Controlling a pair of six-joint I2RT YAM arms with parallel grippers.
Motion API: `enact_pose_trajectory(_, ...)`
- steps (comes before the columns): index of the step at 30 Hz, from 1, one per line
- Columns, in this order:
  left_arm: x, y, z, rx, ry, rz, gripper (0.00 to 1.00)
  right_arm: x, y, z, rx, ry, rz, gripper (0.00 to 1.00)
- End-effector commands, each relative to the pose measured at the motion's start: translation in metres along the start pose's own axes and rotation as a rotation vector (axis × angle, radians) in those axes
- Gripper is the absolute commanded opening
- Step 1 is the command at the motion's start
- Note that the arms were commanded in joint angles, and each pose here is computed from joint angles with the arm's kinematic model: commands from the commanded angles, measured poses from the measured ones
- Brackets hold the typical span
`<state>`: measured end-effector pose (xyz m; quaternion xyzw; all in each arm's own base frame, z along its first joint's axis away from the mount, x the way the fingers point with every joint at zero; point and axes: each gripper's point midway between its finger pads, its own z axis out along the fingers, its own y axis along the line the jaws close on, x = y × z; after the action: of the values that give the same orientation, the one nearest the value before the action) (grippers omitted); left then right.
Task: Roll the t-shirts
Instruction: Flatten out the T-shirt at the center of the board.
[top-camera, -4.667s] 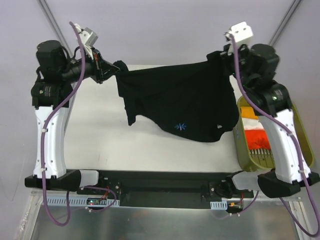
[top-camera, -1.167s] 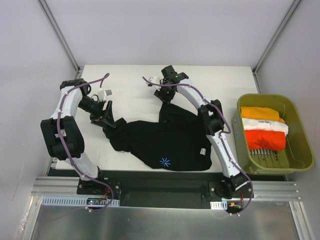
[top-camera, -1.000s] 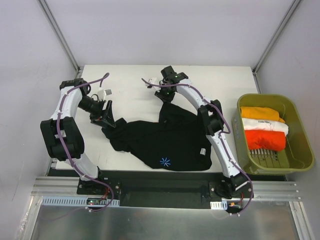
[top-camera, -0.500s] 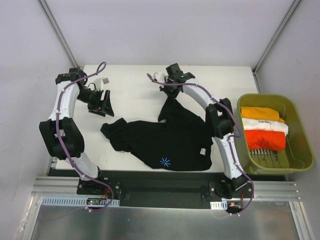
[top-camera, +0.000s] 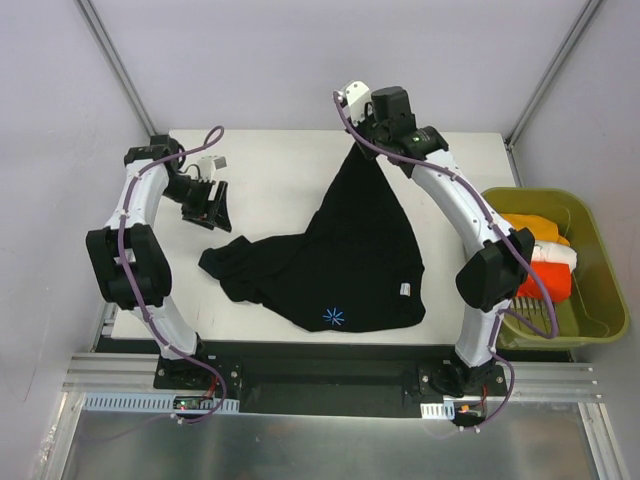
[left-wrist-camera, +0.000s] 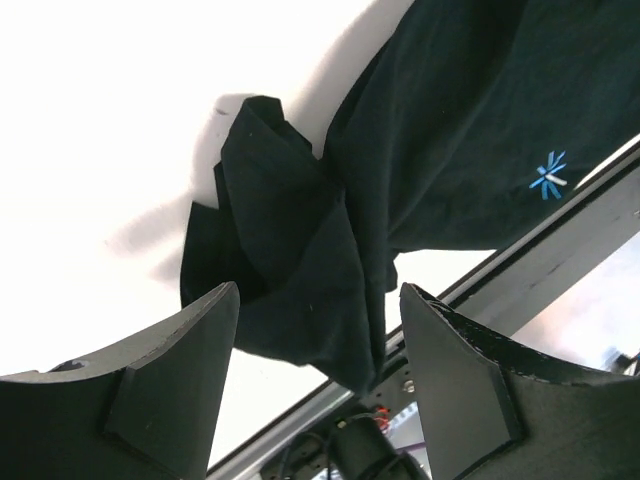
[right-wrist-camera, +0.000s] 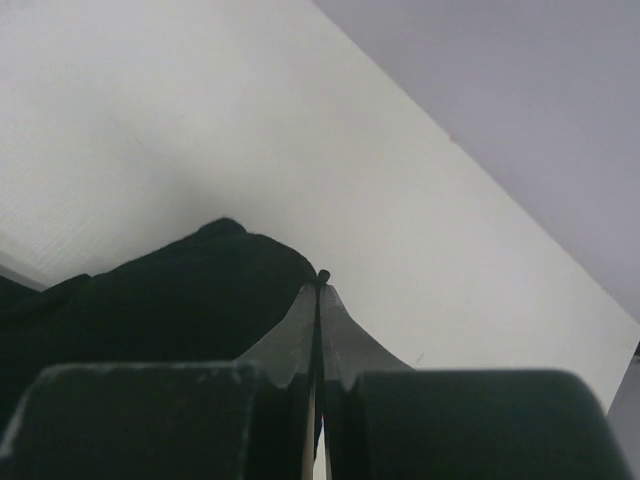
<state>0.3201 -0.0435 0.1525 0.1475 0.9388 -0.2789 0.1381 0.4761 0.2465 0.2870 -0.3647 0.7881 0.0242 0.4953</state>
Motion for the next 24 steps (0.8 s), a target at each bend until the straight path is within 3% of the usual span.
enact_pose_trajectory(1,0.007,0.005,0.018,0.001,0.063,0.035,0.65,0.034,0.001,-0.008,0.045,0.117,0.038,0.01)
enact_pose_trajectory(7,0.027,-0.01,0.008,0.011,0.137,-0.009,0.66,0.04,-0.004,-0.018,0.057,0.136,0.021,0.01)
enact_pose_trajectory(11,0.054,-0.009,-0.003,-0.067,0.175,0.009,0.69,0.042,-0.007,-0.022,0.062,0.138,0.024,0.01)
enact_pose_trajectory(17,0.077,-0.013,0.01,-0.014,0.238,-0.028,0.67,0.048,-0.009,-0.019,0.064,0.154,0.027,0.01)
enact_pose_trajectory(21,0.063,-0.014,0.014,0.013,0.215,-0.06,0.3,0.045,-0.019,-0.017,0.093,0.153,0.039,0.01)
enact_pose_trajectory(22,0.051,-0.017,0.007,0.015,0.187,-0.05,0.14,0.037,-0.026,-0.021,0.117,0.135,0.043,0.01)
enact_pose_trajectory(24,0.037,-0.026,-0.001,0.041,0.167,-0.048,0.04,0.028,-0.04,-0.025,0.151,0.108,0.047,0.0)
